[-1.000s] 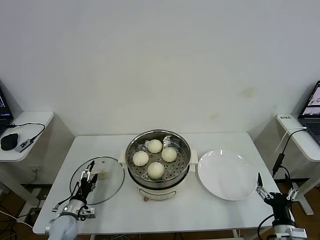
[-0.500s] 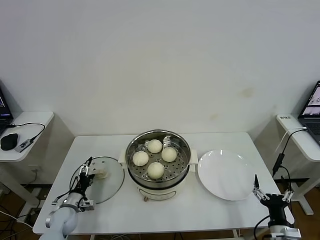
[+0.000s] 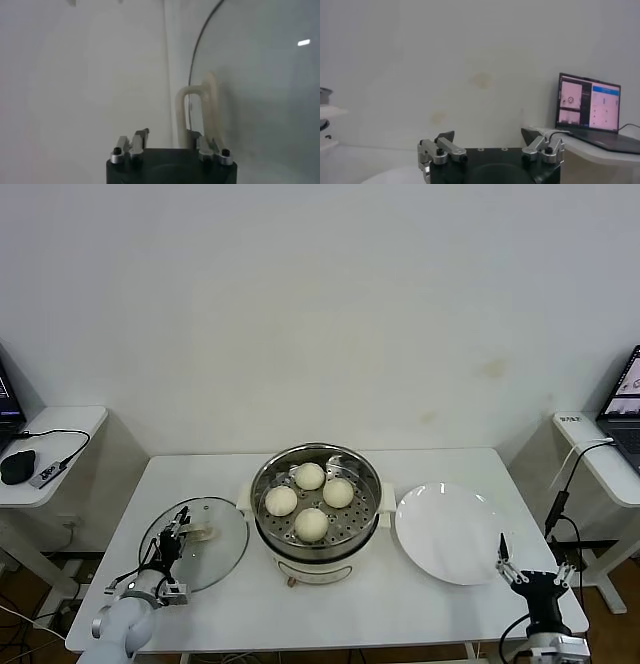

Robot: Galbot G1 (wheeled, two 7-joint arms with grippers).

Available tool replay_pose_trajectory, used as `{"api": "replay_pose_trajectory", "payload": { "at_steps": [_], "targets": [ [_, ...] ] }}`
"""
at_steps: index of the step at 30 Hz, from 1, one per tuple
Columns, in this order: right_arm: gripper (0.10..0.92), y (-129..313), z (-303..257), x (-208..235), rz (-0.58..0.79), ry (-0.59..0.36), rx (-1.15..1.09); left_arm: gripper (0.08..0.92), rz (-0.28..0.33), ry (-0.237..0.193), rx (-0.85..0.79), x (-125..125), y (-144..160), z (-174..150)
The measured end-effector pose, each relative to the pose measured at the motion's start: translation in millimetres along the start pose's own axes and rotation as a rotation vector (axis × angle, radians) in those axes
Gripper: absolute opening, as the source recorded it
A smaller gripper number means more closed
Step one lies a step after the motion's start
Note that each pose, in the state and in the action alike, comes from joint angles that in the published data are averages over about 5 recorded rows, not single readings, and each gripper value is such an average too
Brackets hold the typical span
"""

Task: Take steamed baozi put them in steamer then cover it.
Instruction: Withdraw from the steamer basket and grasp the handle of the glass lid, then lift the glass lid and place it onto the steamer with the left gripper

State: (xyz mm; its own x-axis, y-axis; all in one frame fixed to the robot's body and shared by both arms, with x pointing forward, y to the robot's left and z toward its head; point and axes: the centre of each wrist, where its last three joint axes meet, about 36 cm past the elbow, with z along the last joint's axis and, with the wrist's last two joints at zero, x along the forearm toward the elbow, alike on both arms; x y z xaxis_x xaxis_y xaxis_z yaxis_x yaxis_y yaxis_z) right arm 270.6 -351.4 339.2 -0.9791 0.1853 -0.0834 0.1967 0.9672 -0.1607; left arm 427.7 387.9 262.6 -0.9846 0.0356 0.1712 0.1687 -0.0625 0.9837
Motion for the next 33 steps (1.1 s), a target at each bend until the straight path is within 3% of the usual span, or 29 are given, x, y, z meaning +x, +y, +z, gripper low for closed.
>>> {"api": "replay_pose_trajectory", "payload": {
  "at_steps": [6,9,21,33],
  "targets": [
    [0.823,3.3,-1.5,-0.1,-0.01,-0.004,0.004,0.192,-0.036,-0.006,0.017,5.1,1.4,-1.8],
    [0.823,4.5,-1.6,0.6,-0.016,-0.005,0.007,0.152,-0.058,-0.007,0.018,8.4,4.6,-0.1],
    [0.823,8.7,-4.7,1.4,-0.046,-0.011,0.011,0.149,-0.131,0.027,0.018,32.0,40.4,21.7],
    [0.823,10.7,-0.8,1.1,-0.071,0.007,0.027,0.149,-0.159,0.066,0.031,62.1,118.8,37.1]
  ]
}}
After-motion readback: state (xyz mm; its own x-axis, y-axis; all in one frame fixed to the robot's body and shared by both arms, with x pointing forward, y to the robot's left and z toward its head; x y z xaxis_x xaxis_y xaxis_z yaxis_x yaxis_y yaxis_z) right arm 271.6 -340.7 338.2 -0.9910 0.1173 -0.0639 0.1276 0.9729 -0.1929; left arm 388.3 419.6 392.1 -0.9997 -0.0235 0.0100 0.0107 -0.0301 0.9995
